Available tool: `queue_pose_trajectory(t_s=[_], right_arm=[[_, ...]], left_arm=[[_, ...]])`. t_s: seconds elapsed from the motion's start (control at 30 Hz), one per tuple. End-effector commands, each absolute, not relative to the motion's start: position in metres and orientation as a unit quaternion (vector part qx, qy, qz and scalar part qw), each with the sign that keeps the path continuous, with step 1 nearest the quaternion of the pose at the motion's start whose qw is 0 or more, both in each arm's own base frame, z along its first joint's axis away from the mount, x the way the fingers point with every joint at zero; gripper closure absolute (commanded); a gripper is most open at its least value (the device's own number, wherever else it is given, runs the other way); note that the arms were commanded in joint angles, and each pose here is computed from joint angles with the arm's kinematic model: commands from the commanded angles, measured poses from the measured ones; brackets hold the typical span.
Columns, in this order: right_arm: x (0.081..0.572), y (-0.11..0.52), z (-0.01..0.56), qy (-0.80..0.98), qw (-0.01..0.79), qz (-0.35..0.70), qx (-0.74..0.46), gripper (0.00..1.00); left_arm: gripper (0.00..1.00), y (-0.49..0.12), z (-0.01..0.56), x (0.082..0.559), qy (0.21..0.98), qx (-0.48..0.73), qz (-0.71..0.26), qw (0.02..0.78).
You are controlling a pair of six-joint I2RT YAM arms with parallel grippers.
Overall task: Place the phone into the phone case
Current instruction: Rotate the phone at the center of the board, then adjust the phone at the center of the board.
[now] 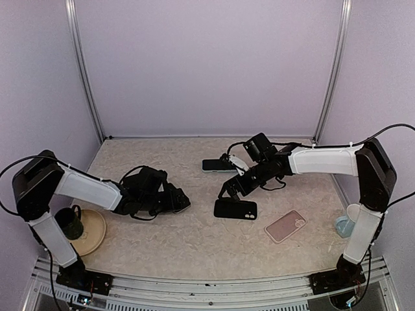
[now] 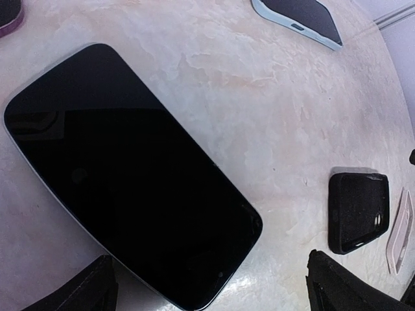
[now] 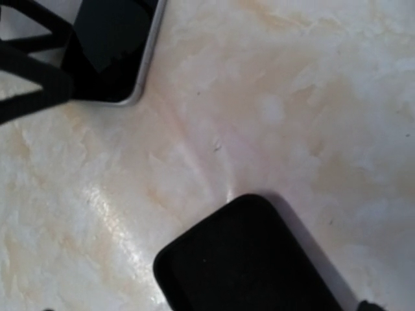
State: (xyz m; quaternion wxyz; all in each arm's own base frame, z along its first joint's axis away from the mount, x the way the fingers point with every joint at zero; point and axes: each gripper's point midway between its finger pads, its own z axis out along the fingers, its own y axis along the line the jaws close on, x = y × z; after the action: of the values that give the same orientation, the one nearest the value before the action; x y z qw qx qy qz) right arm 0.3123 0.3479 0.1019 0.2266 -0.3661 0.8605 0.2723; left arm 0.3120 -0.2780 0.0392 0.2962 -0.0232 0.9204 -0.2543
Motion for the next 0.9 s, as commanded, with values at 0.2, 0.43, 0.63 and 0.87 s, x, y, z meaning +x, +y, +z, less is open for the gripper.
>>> queue_pose_trajectory(t_s=[0.2, 0.43, 0.63, 0.87], right_arm=[[0.316, 0.343, 0.111, 0.865, 0.244, 0.261, -0.352, 0.0], [0.313, 0.343, 0.107, 0.866, 0.238, 0.266, -0.351, 0.0], [0.31, 0.341, 0.115, 0.863, 0.245, 0.268, -0.351, 0.0], [0.303, 0.343, 0.116, 0.859, 0.24, 0.28, -0.355, 0.0]], left_arm=[[0.01, -0.272, 0.077, 0.332, 0.911, -0.006, -0.269, 0.314], [0.01, -0.256, 0.106, 0.366, 0.894, -0.002, -0.271, 0.357], [0.01, -0.253, 0.091, 0.389, 0.894, 0.006, -0.262, 0.362], [0.01, -0.255, 0.072, 0.407, 0.899, 0.018, -0.236, 0.369]])
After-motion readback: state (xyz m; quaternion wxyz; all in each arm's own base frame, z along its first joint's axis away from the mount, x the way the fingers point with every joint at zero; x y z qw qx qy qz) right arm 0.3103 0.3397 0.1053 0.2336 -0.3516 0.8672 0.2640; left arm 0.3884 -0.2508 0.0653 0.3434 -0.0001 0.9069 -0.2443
